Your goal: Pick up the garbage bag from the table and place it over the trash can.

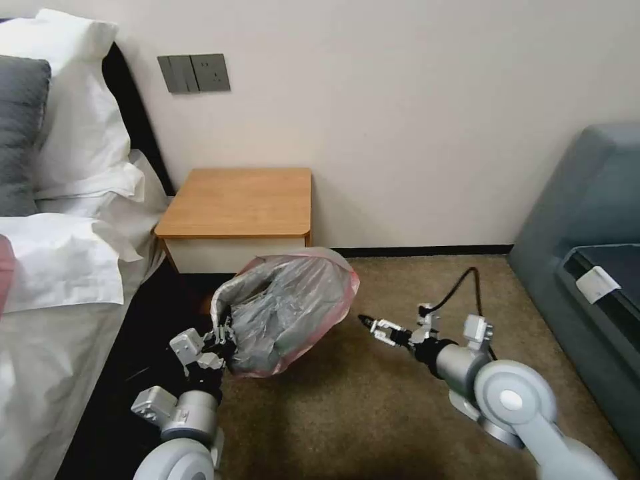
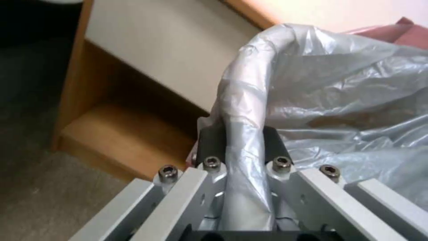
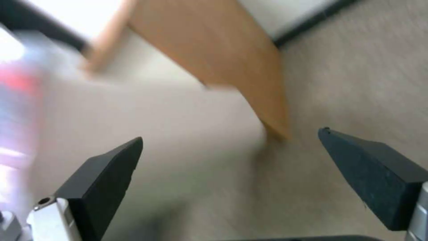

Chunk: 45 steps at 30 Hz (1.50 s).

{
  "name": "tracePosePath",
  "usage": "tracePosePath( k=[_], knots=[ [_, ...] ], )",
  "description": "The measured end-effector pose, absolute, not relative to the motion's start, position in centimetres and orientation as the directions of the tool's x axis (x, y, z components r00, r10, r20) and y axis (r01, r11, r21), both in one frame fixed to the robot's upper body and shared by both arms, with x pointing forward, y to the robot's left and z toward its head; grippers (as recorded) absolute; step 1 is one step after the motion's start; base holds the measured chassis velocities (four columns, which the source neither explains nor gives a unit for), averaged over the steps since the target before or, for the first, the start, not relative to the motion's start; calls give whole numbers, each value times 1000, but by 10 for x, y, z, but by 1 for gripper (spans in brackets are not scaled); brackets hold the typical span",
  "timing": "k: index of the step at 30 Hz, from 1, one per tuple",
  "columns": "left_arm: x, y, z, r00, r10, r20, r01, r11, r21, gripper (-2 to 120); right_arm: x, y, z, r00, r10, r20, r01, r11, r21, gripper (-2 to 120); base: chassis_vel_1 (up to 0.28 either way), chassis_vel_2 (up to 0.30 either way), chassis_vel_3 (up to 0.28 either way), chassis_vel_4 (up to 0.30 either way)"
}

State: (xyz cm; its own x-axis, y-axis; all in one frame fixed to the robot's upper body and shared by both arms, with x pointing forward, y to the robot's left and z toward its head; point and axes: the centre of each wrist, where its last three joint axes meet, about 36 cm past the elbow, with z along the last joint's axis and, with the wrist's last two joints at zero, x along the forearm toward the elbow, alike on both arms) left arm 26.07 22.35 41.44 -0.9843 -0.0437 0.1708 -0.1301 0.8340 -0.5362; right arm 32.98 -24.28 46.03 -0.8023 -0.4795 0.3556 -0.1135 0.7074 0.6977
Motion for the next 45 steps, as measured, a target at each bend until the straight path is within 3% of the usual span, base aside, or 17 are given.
tracePosePath(
  k=[4, 9, 16, 18, 23, 25, 32, 40, 45],
  knots=[
    [260, 225, 418, -979, -54, 197, -157, 816, -556, 5, 313, -232, 461, -848, -488, 206, -151, 596, 789, 100, 0, 0, 0, 0],
    [259, 225, 424, -974, -46, 220, -169, 796, -581, 5, 310, -215, 455, -844, -525, 109, -175, 462, 869, 100, 0, 0, 0, 0],
    [258, 222, 425, -972, -35, 232, -170, 788, -592, 5, 317, -196, 444, -832, -550, 69, -197, 410, 890, 97, 0, 0, 0, 0],
    [257, 221, 425, -971, -34, 236, -171, 787, -593, 5, 319, -191, 443, -829, -557, 49, -210, 391, 896, 86, 0, 0, 0, 0],
    [256, 219, 425, -971, -30, 239, -170, 787, -593, 5, 321, -184, 440, -825, -563, 37, -220, 381, 898, 75, 0, 0, 0, 0],
    [255, 218, 425, -970, -29, 240, -170, 787, -592, 5, 324, -182, 438, -828, -560, 33, -220, 378, 899, 62, 0, 0, 0, 0],
    [254, 216, 424, -969, -26, 245, -171, 785, -595, 5, 329, -182, 437, -836, -548, 20, -211, 355, 911, 41, 0, 0, 0, 0],
    [255, 216, 423, -969, -26, 246, -172, 786, -594, 5, 331, -183, 435, -840, -542, 22, -207, 359, 910, 7, 0, 0, 0, 0],
    [256, 216, 421, -969, -25, 246, -171, 787, -593, 5, 332, -184, 435, -844, -535, 22, -208, 366, 907, 0, 0, 0, 0, 0]
  ],
)
